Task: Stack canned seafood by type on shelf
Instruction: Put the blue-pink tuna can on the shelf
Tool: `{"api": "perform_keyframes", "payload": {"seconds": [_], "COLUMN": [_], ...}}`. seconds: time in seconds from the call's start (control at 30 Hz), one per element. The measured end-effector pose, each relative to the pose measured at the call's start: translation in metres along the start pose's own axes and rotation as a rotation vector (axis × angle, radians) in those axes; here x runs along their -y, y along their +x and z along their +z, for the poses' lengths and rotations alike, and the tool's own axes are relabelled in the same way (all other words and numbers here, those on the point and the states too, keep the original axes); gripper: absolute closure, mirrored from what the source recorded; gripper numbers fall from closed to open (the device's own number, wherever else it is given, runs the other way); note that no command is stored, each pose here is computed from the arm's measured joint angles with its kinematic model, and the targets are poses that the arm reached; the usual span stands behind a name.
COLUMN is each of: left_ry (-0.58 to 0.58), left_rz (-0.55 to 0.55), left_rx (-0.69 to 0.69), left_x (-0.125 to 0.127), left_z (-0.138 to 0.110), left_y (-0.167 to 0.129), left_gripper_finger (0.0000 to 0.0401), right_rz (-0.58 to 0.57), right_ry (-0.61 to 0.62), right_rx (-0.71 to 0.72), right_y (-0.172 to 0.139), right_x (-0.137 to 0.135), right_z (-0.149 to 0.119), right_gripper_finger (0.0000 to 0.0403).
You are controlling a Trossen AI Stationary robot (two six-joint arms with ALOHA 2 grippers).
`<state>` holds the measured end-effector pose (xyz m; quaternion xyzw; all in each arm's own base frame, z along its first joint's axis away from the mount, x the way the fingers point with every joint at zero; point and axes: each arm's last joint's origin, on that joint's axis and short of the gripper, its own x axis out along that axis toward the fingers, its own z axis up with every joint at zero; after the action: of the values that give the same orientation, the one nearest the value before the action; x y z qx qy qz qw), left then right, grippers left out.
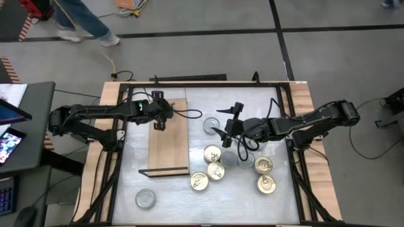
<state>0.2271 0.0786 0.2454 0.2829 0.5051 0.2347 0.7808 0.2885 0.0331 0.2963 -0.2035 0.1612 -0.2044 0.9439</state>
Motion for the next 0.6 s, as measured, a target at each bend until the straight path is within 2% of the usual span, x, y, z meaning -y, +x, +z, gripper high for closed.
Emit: {"api": "perform_keyframes", "payload": {"seconds": [0.37,0.6], "left_ry": [-0.054,-0.063], "left_rz": [-0.074,-0.122], "left_rx": [0.01,0.005], "left_x": [0.0033,0.0057], "left_z": [-0.0015,-0.0033], "left_y": [-0.0002,-0.0008], "left_gripper_finger": [0.0149,0.0137], "right_rz": [-0.001,-0.003], "right_ry": [0.005,0.011], "right_rx": [0.0,-0.003], "right_y": [0.0002,0.0019], "right_x": [0.0002,0.0026], "right_z": [0.0,-0.0009], "right_gripper_finger": [0.0031,0.0031]}}
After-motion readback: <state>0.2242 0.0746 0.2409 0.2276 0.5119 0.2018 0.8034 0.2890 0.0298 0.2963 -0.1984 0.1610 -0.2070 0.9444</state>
